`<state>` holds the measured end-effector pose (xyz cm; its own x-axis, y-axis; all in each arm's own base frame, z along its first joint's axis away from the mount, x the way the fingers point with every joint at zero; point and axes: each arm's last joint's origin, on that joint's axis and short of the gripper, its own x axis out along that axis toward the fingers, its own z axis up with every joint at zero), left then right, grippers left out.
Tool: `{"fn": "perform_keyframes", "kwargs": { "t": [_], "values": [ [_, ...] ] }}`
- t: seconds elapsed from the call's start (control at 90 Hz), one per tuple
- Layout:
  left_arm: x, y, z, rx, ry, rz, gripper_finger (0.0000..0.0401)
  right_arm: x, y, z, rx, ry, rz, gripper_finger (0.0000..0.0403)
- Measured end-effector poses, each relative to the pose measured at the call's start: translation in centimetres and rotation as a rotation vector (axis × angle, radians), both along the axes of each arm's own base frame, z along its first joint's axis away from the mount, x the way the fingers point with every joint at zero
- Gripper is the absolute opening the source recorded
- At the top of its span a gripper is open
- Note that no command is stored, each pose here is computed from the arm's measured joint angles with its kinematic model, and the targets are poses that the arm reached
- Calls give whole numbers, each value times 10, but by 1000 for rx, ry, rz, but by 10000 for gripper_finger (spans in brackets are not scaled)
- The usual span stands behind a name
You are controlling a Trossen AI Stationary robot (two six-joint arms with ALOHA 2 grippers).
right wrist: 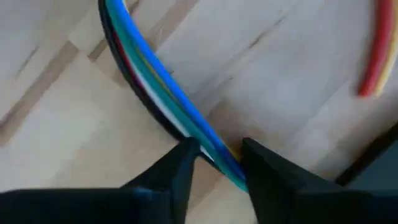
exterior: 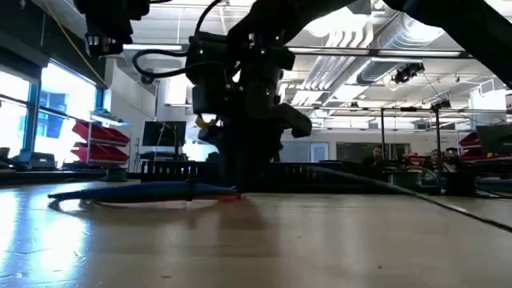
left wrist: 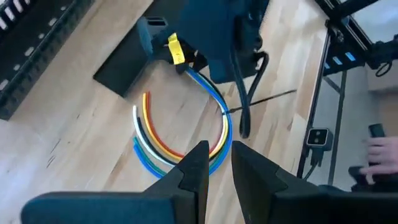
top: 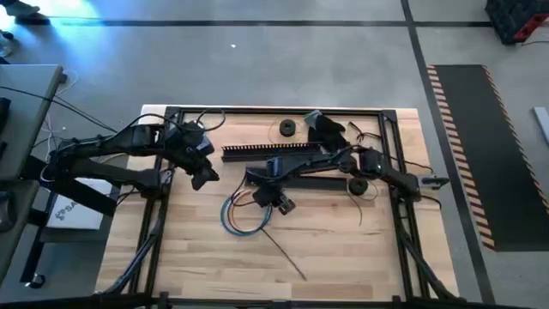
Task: Ziptie cables
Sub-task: Put the ziptied cables into the black cable duct
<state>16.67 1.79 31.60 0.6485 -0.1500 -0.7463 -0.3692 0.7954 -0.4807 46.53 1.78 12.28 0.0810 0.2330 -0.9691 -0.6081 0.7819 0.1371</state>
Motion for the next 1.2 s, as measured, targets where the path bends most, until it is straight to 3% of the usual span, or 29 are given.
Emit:
{"fn": "perform_keyframes", "kwargs": {
  "t": [0.167, 0.3, 0.411, 0.589, 0.678, 0.789, 0.989, 1.2],
  "values": [
    [0, 1, 0, 29, 3, 23, 51, -8, 21, 0, 72, 132, -197, 36],
    [0, 1, 0, 39, 5, 32, 51, -11, 37, 0, 95, 185, -274, 41],
    [0, 1, 0, 39, 5, 31, 51, -12, 39, 8, 136, 190, -315, 80],
    [0, 1, 0, 44, 2, 27, 51, -16, 33, 33, 185, 166, -324, 181],
    [1, 1, 0, 51, -4, 19, 51, -22, 29, 44, 112, 150, -296, 228],
    [1, 0, 0, 53, -5, 13, 51, -27, 28, 32, 62, 185, -278, 252],
    [1, -5, 0, 45, -4, -7, 51, -38, 39, 12, -39, 180, -264, 225],
    [2, -10, 1, 27, 2, 60, 51, -38, 48, 5, -53, 130, -251, 136]
  ]
}}
